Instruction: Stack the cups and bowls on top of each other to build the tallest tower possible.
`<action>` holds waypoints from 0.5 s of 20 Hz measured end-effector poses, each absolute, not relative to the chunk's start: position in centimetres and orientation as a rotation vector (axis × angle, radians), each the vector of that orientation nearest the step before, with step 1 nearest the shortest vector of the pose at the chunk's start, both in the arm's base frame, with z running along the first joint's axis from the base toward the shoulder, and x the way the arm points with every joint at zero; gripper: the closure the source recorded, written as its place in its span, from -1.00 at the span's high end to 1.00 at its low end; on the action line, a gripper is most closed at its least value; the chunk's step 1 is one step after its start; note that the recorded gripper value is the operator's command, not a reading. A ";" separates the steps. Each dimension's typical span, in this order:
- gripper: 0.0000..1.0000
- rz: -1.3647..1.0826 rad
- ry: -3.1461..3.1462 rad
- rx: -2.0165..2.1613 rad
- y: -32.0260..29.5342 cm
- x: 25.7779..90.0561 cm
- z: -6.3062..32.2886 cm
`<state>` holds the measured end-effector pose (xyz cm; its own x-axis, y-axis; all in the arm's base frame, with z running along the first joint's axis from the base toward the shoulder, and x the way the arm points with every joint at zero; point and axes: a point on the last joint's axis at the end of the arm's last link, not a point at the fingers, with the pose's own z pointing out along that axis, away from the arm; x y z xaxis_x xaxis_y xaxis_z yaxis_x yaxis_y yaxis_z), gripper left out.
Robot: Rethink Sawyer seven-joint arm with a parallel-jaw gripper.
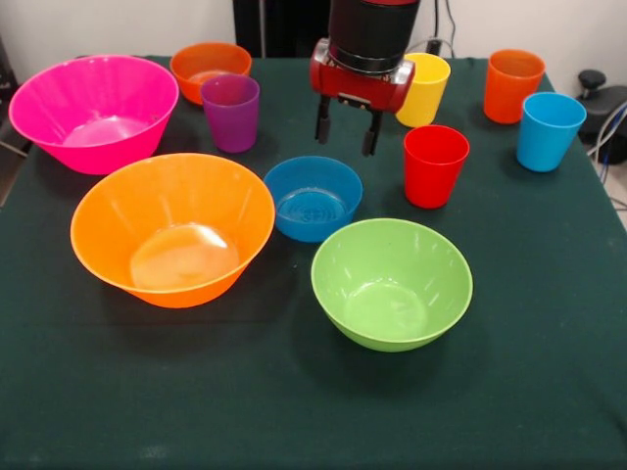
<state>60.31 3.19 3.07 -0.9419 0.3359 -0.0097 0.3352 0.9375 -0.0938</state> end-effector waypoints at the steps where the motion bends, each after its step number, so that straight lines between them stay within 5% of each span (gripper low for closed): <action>1: 1.00 0.148 -3.086 -0.534 3.2 60.3 3.1; 10: 1.00 0.147 -3.083 -0.534 3.2 60.2 3.0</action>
